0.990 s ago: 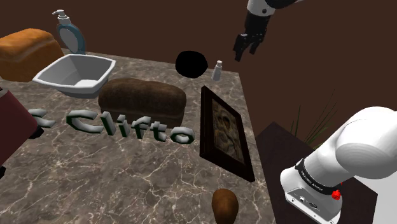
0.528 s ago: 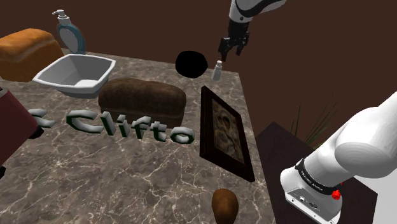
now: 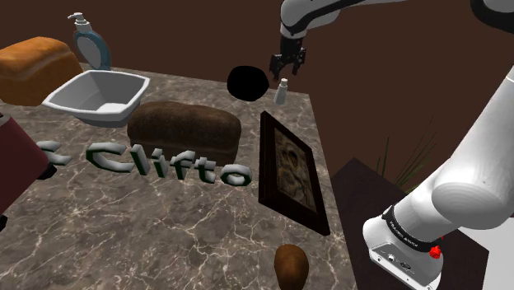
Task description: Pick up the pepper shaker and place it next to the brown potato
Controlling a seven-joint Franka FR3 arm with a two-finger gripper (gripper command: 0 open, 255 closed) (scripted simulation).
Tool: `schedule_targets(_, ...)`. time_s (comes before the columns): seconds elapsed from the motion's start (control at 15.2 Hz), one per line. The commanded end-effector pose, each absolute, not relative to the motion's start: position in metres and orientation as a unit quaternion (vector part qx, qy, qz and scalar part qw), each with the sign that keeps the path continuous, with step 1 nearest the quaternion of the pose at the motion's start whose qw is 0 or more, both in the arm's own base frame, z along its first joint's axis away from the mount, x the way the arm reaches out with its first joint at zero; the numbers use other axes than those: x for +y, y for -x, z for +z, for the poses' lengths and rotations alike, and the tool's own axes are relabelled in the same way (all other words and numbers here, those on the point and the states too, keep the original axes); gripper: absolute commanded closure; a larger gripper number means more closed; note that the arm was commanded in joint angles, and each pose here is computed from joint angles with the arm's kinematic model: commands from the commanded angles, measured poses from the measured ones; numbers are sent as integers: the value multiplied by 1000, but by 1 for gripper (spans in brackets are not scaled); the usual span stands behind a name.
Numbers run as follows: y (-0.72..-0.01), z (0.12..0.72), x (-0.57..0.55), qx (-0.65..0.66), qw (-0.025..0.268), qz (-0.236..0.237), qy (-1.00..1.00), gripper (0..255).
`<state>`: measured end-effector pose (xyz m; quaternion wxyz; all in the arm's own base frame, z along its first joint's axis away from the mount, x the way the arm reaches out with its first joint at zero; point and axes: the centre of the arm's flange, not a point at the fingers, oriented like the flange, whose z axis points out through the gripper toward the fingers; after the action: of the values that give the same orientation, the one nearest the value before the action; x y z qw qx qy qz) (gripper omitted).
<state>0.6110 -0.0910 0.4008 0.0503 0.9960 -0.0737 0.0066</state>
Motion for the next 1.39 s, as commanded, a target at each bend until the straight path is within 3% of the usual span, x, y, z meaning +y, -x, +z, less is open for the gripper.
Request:
schedule_targets(0.0,-626,389,-101,-81,50,5,-995,0)
schedule_targets(0.53,-626,349,-105,-81,50,5,-995,0)
schedule_targets(0.99,-626,349,-105,-81,50,5,-995,0)
schedule_targets(1.06,-626,349,-105,-81,50,5,-995,255)
schedule_targets(1.32,-626,349,-105,-81,50,5,-995,255)
